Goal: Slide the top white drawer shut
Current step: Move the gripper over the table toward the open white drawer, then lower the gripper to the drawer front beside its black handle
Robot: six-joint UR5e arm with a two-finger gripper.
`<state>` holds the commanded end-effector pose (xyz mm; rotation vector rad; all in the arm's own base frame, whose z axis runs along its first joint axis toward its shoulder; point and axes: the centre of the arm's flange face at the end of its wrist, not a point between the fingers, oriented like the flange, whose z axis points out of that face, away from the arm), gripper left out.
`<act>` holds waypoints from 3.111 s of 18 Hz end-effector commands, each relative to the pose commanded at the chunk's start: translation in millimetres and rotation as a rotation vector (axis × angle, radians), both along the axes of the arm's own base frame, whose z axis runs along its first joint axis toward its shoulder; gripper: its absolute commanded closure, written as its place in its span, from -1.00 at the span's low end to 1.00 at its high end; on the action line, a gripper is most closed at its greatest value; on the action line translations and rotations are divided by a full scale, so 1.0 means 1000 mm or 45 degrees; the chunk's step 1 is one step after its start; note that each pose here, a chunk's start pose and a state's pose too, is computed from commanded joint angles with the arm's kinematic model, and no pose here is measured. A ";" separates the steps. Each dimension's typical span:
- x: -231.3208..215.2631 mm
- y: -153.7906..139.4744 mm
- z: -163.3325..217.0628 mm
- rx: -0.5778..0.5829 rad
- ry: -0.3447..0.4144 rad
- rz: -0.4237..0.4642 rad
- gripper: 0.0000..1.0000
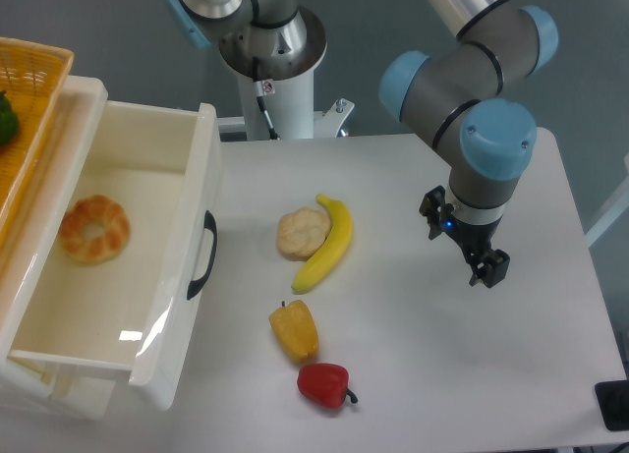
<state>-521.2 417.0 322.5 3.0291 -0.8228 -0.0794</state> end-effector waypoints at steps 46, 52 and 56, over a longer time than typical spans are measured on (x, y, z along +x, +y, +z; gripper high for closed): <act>0.161 0.083 -0.012 0.083 -0.724 0.845 1.00; 0.178 0.097 -0.002 0.127 -0.791 0.847 1.00; 0.184 0.100 0.003 0.142 -0.810 0.850 1.00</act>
